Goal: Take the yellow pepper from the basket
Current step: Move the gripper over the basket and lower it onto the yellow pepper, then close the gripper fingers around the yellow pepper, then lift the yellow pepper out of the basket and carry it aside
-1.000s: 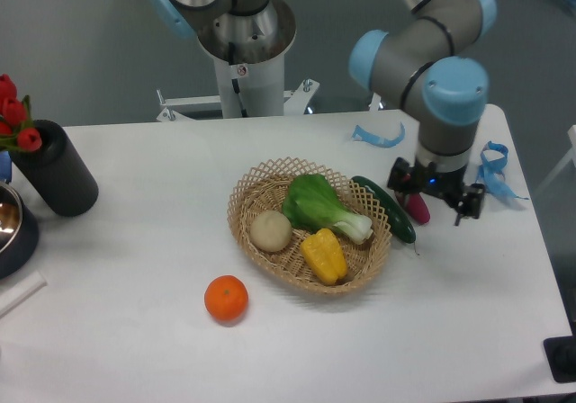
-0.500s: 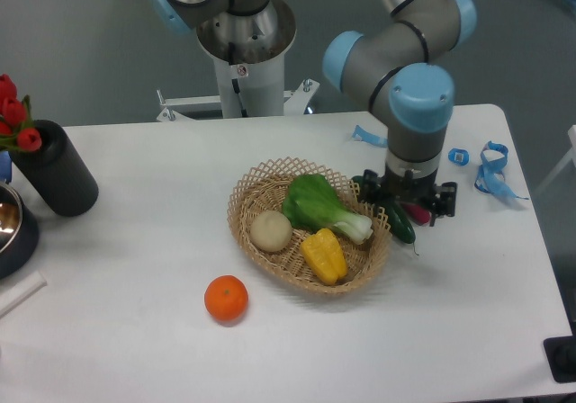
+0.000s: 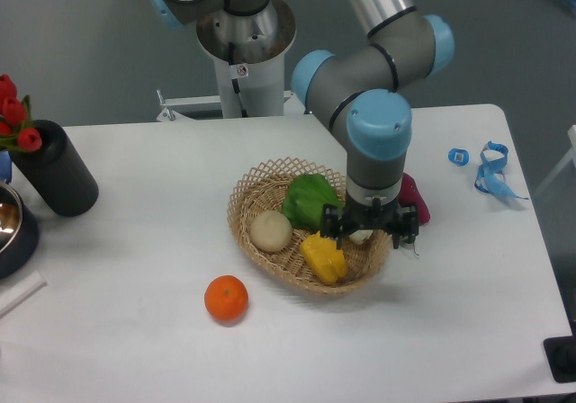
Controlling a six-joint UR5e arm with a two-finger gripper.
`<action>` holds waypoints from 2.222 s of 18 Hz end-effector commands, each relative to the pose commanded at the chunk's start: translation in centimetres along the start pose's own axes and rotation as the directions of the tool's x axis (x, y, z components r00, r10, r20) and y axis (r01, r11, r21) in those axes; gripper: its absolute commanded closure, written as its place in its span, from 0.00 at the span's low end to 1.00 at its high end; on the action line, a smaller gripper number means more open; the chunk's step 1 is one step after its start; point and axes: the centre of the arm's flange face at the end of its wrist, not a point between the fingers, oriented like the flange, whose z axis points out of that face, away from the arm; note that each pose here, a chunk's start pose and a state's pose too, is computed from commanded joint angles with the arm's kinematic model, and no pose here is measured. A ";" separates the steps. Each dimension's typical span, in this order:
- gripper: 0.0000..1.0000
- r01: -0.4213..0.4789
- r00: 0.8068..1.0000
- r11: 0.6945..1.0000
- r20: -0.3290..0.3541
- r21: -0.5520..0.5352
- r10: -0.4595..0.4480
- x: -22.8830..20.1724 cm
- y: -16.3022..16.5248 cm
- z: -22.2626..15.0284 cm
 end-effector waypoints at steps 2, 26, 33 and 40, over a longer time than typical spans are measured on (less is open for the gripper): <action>0.00 0.034 0.999 0.999 -0.008 -0.012 -0.034 0.7 -0.1 0.8; 0.04 0.163 0.986 0.977 -0.007 -0.135 -0.165 4.6 2.6 6.5; 0.48 0.150 0.989 0.980 0.030 -0.133 -0.147 4.1 2.4 6.0; 0.51 -0.008 1.000 0.998 -0.023 -0.064 0.007 2.8 0.8 3.4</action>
